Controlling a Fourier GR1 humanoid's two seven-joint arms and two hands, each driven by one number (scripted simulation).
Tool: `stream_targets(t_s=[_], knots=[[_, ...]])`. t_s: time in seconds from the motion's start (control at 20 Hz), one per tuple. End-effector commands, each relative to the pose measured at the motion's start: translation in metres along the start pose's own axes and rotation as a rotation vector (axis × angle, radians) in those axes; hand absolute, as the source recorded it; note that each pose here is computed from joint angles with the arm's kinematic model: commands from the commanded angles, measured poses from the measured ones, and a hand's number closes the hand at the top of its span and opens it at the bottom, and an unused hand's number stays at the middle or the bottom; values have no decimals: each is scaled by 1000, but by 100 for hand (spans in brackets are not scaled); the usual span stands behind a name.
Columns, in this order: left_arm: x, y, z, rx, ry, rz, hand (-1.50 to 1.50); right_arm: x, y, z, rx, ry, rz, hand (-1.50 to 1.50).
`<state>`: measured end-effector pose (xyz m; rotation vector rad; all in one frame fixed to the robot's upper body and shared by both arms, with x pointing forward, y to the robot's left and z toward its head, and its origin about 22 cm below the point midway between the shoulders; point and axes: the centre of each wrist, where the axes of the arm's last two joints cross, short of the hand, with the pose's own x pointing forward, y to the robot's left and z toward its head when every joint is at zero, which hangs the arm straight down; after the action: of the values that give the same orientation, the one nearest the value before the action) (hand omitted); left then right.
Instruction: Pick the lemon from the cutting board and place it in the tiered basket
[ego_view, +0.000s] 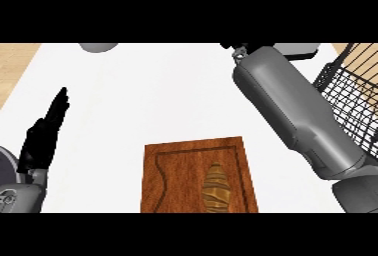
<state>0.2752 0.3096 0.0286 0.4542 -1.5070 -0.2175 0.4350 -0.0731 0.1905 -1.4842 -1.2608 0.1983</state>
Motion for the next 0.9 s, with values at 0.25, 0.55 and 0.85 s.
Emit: stream_targets(t_s=[0.25, 0.55, 0.85], knots=[[8, -5, -3, 14, -10, 21, 0, 3, -52, -28, -2, 191, 3, 150], [7, -1, -5, 0, 6, 6, 0, -54, -50, -57, -16, 161, 110, 150], [8, -1, 9, -4, -9, 23, 0, -103, -45, -86, -81, 198, 390, 150]])
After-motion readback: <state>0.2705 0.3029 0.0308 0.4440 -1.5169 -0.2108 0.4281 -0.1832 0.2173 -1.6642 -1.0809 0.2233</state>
